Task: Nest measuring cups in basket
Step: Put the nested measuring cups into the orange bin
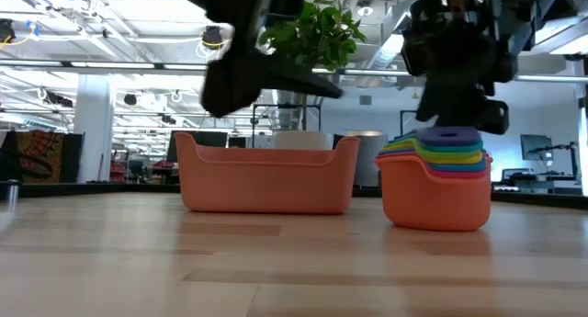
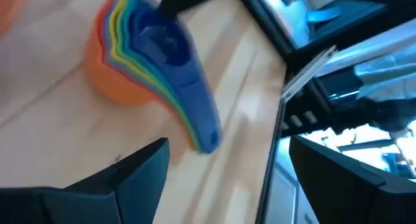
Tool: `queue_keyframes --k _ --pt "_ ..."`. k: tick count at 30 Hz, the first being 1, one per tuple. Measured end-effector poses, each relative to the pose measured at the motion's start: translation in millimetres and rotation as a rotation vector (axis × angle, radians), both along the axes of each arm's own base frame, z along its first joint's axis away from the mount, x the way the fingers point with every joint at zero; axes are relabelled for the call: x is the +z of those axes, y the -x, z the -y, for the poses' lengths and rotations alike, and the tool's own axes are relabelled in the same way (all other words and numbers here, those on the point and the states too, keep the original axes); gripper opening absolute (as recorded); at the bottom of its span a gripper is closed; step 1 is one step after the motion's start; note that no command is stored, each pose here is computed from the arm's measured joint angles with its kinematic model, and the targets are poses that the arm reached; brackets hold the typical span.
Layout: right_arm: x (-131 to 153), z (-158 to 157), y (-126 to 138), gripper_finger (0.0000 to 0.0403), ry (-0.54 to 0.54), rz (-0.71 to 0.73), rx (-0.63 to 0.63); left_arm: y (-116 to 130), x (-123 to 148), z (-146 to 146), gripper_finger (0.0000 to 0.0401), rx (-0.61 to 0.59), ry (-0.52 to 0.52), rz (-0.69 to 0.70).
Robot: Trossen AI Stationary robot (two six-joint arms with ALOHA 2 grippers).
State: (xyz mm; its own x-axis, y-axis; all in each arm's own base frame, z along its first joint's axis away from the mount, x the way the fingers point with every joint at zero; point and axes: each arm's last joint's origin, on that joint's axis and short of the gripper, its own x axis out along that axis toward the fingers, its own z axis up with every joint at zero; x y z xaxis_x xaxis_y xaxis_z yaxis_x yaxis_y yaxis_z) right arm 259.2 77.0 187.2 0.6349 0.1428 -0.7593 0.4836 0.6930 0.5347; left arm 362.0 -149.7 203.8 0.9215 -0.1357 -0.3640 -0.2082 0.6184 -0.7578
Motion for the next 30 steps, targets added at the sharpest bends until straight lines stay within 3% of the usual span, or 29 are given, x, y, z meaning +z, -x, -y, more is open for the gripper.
queue_keyframes --k 4,13,19,30 --pt "3 1 0 0.0206 0.019 0.032 -0.026 -2 -15 2 0.0307 0.000 0.033 -0.059" --pt "22 -4 8 0.0197 -0.064 0.102 -0.114 -11 -32 7 0.0307 -0.004 0.062 -0.041" --pt "39 -17 24 0.0186 -0.033 0.171 -0.105 -21 -57 10 0.0307 0.065 0.129 -0.027" --pt "61 -34 51 0.0168 -0.037 0.257 -0.035 -55 -85 23 0.0307 0.053 0.223 0.023"
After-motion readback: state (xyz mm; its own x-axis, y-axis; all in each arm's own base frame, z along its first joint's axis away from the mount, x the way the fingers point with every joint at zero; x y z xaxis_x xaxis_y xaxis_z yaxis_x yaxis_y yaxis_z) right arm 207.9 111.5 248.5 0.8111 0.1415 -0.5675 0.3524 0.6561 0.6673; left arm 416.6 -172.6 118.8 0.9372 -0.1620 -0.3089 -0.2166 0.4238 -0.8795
